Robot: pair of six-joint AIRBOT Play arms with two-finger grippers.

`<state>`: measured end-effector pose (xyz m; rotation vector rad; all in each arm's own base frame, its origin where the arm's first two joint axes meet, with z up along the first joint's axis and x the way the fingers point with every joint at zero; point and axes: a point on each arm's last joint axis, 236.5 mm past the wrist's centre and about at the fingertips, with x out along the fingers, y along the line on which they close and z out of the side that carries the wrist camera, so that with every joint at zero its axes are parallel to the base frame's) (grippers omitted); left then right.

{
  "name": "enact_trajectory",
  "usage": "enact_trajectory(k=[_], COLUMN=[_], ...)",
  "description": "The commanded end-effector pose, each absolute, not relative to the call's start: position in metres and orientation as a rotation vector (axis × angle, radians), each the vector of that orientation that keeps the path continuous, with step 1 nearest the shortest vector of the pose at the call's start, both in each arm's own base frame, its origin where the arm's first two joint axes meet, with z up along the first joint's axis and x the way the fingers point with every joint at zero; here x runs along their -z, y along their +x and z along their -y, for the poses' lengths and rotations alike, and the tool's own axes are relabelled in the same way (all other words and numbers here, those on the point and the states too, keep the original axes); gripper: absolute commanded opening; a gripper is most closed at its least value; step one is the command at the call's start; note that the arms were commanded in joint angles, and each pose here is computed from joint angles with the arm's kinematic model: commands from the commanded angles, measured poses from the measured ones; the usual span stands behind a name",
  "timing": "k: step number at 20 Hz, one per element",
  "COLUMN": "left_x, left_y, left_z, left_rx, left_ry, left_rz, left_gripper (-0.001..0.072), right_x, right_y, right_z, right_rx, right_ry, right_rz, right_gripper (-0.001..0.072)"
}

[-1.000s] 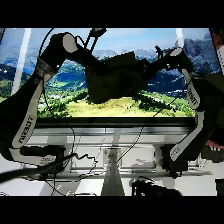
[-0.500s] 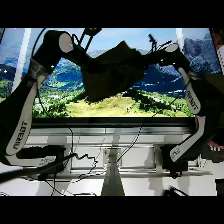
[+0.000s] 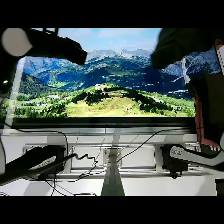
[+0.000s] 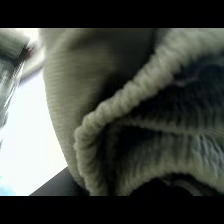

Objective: Fold the clothes and pants, and hang the long-sleeved shirts on hangers.

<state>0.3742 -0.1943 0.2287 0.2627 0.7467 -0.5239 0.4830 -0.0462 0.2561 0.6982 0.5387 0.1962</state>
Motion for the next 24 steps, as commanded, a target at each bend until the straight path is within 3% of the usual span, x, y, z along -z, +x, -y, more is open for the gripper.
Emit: enact_trajectory(k=[1,3,6,11,12,13,14,15,19,21,22,24], left_x=[-0.276,-0.29,-0.295,-0.28,-0.28,-0.28,-0.28,-0.28,-0.28,-0.28,-0.28,-0.28], left_y=[0.373,0.367,0.362,0.35,0.35,0.35,0.35,0.35,0.35,0.35,0.35,0.35], left_z=[0.132,0.121,0.118,0.118,0.118,0.118,0.117,0.118,0.118,0.118,0.118,0.117], left_rx=[0.325,0.303,0.304,0.319,0.319,0.319,0.319,0.319,0.319,0.319,0.319,0.319], left_ry=[0.386,0.371,0.362,0.359,0.36,0.36,0.36,0.36,0.36,0.359,0.359,0.36], left_rz=[-0.609,-0.578,-0.57,-0.65,-0.65,-0.65,-0.65,-0.65,-0.65,-0.65,-0.65,-0.65], left_gripper=[0.0017,0.0018,0.0018,0.0018,0.0018,0.0018,0.0018,0.0018,0.0018,0.0018,0.0018,0.0018], right_x=[-0.29,-0.266,-0.219,-0.156,-0.151,-0.147,-0.146,-0.147,-0.157,-0.163,-0.165,-0.17], right_y=[0.392,0.319,0.213,0.129,0.12,0.112,0.106,0.102,0.113,0.136,0.153,0.195], right_z=[0.168,0.228,0.28,0.297,0.301,0.305,0.309,0.314,0.332,0.334,0.33,0.316], right_rx=[0.275,0.588,0.959,1.215,1.261,1.298,1.321,1.337,1.321,1.255,1.204,1.078], right_ry=[0.628,0.6,0.692,0.955,0.995,1.02,1.025,1.018,0.98,0.978,0.976,0.916], right_rz=[-0.459,-0.569,-0.772,-0.881,-0.859,-0.843,-0.833,-0.816,-0.716,-0.663,-0.651,-0.662], right_gripper=[0.003,0.0031,0.0031,0.0038,0.0105,0.0328,0.0674,0.0687,0.066,0.0357,0.0241,0.0137])
